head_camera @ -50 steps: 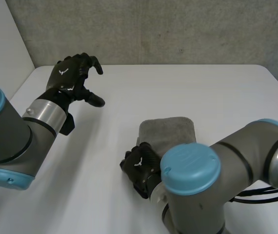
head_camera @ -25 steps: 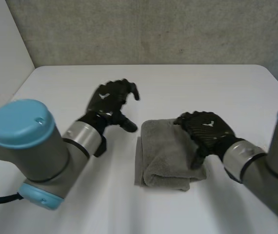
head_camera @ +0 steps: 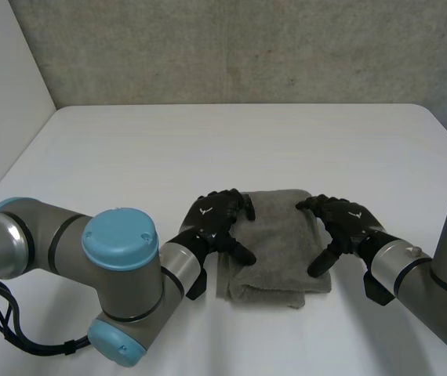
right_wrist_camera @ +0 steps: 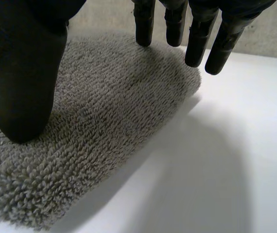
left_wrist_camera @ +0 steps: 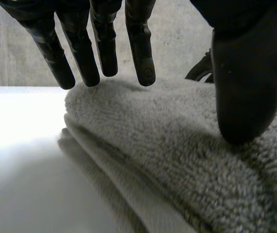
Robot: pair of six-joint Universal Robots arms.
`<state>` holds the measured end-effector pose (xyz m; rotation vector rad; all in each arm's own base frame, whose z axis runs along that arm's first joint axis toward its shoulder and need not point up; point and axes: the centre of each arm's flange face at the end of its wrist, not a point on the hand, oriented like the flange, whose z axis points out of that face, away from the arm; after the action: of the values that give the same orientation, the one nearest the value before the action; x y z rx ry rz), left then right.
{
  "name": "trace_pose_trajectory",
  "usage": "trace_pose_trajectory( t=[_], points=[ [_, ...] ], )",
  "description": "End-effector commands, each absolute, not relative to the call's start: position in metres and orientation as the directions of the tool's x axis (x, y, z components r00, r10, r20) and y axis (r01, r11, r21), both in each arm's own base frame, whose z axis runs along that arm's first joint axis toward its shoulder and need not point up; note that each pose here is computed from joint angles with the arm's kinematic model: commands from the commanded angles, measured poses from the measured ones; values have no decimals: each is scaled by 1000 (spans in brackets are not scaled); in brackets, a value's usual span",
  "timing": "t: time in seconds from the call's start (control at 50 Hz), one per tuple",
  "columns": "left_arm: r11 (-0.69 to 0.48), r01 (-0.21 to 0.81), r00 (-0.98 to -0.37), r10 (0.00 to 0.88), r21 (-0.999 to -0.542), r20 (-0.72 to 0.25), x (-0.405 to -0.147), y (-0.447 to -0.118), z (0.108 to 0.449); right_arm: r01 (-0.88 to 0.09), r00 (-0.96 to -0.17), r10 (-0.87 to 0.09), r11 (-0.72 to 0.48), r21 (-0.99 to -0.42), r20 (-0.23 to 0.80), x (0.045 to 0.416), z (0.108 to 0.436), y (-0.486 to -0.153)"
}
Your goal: Fold the towel.
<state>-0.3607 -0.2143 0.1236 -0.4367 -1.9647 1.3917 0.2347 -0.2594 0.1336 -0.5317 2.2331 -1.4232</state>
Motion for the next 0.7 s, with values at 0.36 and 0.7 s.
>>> trace_pose_trajectory(
  t=[0.36,0.7],
  points=[
    [366,-113,-726,604,-924,328,-352,-214,161,-102,-824,-556,333,-937,-108,240,159,-263],
    [139,-142,-807,557,-980,196,-296,-230,306,-46,-909,-416,71,-996,12,243,306,-256]
  ],
)
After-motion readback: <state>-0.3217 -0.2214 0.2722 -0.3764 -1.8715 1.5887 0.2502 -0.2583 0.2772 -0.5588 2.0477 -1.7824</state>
